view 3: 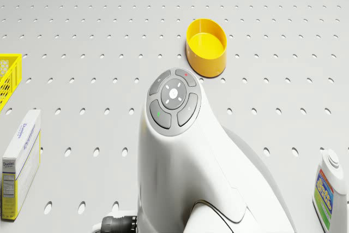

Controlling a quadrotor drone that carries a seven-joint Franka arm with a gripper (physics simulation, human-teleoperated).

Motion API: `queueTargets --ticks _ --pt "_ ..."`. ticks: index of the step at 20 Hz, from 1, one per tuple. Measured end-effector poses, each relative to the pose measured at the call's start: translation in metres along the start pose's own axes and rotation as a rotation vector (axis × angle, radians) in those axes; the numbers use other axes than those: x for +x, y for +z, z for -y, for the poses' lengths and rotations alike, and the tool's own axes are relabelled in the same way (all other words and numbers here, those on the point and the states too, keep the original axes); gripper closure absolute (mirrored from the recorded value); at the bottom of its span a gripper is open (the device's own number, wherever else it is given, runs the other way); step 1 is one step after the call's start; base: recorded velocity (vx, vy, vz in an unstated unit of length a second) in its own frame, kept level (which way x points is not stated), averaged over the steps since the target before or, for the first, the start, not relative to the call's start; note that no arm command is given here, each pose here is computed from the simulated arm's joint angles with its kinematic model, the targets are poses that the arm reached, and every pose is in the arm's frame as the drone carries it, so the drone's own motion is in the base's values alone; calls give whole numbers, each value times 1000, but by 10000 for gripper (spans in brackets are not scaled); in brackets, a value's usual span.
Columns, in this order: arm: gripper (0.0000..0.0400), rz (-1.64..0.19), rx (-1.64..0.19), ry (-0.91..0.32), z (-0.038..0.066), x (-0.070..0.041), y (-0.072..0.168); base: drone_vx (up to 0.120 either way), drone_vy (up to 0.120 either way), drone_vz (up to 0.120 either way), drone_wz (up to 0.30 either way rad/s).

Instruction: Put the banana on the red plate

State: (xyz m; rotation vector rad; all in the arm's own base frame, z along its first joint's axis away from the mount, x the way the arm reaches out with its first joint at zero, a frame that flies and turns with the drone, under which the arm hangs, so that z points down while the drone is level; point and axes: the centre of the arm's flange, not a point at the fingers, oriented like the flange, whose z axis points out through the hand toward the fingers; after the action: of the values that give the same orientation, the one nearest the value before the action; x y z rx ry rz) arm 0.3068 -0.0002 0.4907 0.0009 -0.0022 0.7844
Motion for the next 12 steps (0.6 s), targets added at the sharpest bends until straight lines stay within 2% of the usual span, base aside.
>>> queueTargets --ticks 8,11,12 --pt "0 0 0 0 0 0 0 120 0 -120 0" --pt "0 0 0 0 0 0 0 120 -13 -13 0" --pt "0 0 0 0 0 0 0 120 -120 0 0"
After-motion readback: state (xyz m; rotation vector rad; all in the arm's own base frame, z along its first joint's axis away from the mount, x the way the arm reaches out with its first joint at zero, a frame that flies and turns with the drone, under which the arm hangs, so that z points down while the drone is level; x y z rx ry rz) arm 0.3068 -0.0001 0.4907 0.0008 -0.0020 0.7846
